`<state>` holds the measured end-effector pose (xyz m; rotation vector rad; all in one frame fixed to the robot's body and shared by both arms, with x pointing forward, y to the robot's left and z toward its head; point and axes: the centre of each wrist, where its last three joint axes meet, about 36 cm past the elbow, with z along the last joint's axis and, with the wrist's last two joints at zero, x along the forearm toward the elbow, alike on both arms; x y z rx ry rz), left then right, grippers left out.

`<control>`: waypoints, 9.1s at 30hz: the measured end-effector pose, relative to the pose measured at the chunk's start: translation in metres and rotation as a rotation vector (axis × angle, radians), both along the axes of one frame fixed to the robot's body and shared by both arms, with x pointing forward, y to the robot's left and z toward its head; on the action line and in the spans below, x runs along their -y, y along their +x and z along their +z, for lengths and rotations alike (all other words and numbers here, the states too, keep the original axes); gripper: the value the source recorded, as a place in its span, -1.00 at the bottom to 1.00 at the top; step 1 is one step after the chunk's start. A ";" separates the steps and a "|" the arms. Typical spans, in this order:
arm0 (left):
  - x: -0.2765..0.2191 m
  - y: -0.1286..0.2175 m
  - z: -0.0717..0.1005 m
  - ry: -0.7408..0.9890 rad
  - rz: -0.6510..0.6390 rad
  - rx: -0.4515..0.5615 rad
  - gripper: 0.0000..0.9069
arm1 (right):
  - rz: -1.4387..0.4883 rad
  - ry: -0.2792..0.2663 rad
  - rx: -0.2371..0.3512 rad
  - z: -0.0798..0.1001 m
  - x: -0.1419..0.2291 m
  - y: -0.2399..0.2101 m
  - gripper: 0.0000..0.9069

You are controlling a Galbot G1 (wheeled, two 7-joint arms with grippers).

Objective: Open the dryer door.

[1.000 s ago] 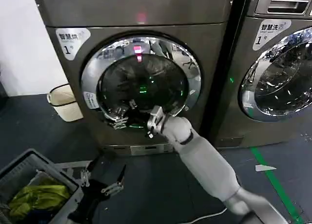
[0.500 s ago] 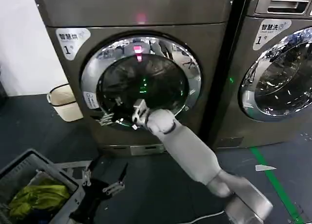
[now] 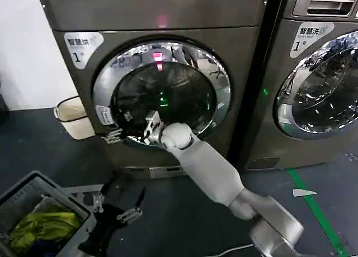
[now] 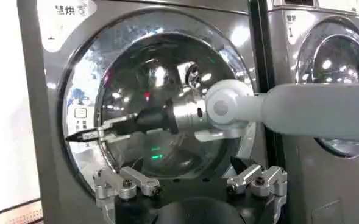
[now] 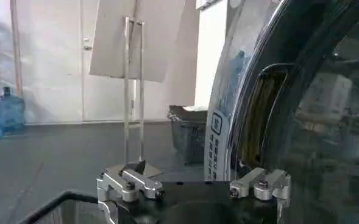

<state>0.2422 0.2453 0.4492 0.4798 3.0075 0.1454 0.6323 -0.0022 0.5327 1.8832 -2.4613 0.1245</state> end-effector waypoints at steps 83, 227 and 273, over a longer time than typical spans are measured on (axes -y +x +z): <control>-0.090 0.167 0.086 -0.026 -0.556 -0.143 1.00 | -0.084 -0.081 0.041 0.011 0.451 -0.127 1.00; 0.164 0.254 0.026 -0.044 -0.921 0.276 1.00 | -2.322 -0.126 0.809 0.131 0.599 -0.550 1.00; -0.237 0.089 0.074 1.036 -0.583 -0.514 1.00 | -2.337 -0.227 0.903 0.129 0.588 -0.538 1.00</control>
